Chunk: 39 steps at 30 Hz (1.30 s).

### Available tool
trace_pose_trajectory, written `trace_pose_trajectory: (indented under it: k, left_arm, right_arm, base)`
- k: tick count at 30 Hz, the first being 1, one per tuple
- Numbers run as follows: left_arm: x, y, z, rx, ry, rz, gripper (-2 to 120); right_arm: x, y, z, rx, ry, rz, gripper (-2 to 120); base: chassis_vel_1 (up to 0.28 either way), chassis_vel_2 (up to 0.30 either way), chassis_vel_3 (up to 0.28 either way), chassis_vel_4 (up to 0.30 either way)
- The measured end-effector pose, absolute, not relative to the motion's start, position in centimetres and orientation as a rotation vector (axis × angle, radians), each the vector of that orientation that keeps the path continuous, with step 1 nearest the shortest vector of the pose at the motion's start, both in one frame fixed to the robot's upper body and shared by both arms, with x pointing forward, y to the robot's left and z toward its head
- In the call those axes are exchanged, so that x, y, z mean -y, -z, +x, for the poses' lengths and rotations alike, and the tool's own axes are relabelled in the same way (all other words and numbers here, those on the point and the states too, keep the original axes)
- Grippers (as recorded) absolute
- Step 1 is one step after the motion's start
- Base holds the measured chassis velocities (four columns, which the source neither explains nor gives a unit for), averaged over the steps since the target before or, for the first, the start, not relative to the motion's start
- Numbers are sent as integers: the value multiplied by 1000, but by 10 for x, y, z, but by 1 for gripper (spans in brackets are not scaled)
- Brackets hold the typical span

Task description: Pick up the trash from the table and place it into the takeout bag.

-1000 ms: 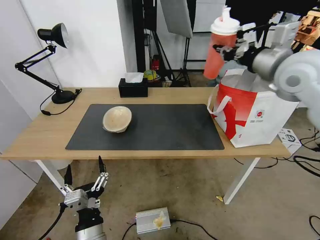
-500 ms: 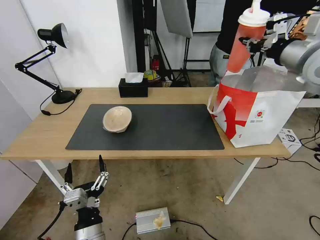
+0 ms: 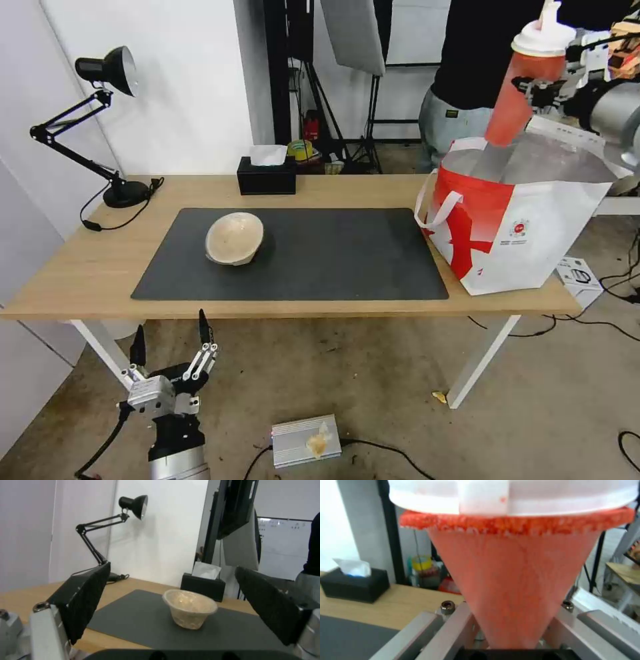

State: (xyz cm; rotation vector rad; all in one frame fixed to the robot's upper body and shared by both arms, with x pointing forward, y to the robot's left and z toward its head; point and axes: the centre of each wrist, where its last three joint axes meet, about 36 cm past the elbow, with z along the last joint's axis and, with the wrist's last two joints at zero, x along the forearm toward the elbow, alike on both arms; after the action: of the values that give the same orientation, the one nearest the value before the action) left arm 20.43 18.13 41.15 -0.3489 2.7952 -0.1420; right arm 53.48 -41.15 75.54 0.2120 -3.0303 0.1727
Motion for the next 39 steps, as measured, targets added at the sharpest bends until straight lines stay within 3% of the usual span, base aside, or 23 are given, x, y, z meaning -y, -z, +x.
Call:
trace_pose_trajectory:
  k: [24,39]
  left_arm:
    - [-178,-406,204,-2809,158,-351,100]
    - [-181,-407,205,-2803,156,-366,100]
  right_arm:
    - [432,-694,562,2866,-383,188,3]
    - [431,-722,602,2765,-864,355,3]
  base:
    - [0,0,0,0]
    - [0,0,0,0]
